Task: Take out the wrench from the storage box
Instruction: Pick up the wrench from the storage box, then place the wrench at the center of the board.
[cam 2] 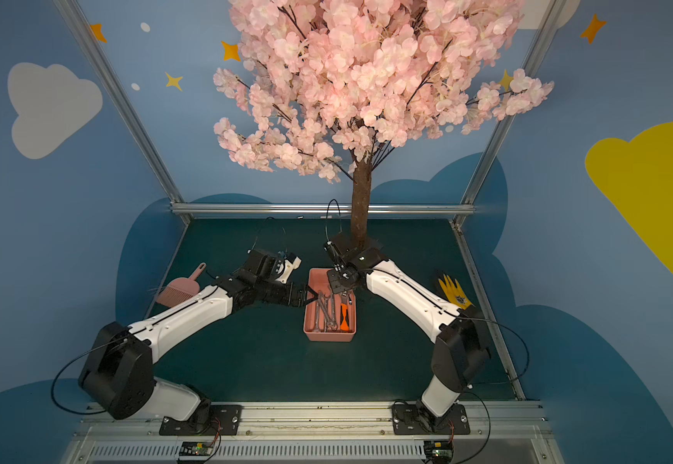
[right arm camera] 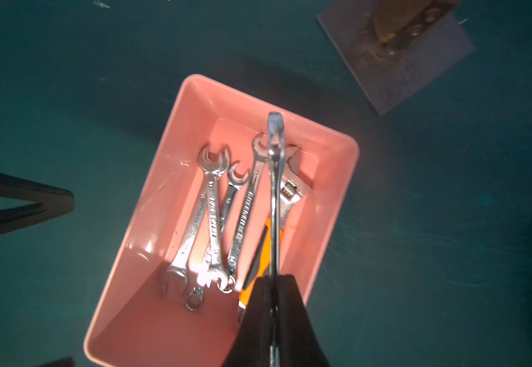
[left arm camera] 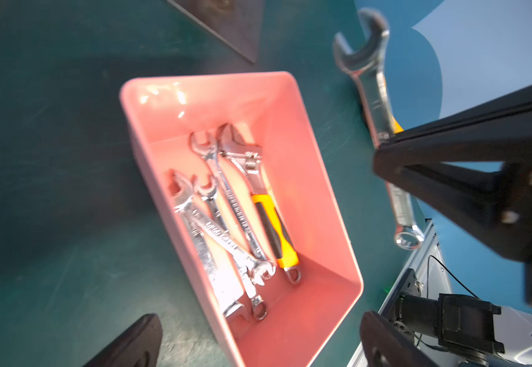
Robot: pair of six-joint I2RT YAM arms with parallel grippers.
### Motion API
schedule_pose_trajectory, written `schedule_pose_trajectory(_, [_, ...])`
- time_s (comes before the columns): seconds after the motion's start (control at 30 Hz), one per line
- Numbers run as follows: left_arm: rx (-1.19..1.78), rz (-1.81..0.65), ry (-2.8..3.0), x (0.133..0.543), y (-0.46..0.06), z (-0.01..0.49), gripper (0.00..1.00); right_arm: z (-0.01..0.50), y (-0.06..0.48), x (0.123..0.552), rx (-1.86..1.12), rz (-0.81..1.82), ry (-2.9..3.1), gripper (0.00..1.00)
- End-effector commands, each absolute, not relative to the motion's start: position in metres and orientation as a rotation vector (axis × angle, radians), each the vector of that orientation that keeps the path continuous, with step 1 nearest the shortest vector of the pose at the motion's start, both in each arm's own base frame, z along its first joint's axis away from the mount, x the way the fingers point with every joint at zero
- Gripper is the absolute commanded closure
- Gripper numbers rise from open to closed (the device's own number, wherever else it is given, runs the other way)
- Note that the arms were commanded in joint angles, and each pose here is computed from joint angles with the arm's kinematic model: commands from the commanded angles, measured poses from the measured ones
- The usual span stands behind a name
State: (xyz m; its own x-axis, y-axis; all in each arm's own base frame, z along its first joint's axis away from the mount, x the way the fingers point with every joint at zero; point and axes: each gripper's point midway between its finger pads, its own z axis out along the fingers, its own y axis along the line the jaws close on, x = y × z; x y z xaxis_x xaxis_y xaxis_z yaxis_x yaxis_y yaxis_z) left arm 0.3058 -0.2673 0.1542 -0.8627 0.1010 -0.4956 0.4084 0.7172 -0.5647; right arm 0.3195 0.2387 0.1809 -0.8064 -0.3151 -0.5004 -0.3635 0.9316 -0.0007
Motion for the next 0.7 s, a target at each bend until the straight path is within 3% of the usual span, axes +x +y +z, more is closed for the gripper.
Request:
schedule_pose_trajectory(0.0, [0.42, -0.953, 2.484, 0.309, -0.274, 0.158, 0.0, 0.17, 0.188, 0.311, -0.38, 0.037, 2.642, 1.0])
schedule_pose_trajectory(0.2, [0.461, -0.979, 2.485, 0.306, -0.291, 0.159, 0.0, 0.135, 0.15, 0.313, -0.206, 0.14, 2.697, 1.0])
schedule_pose_trajectory(0.67, [0.449, -0.924, 2.527, 0.307, -0.284, 0.151, 0.0, 0.056, 0.168, 0.332, -0.101, 0.354, 2.757, 1.0])
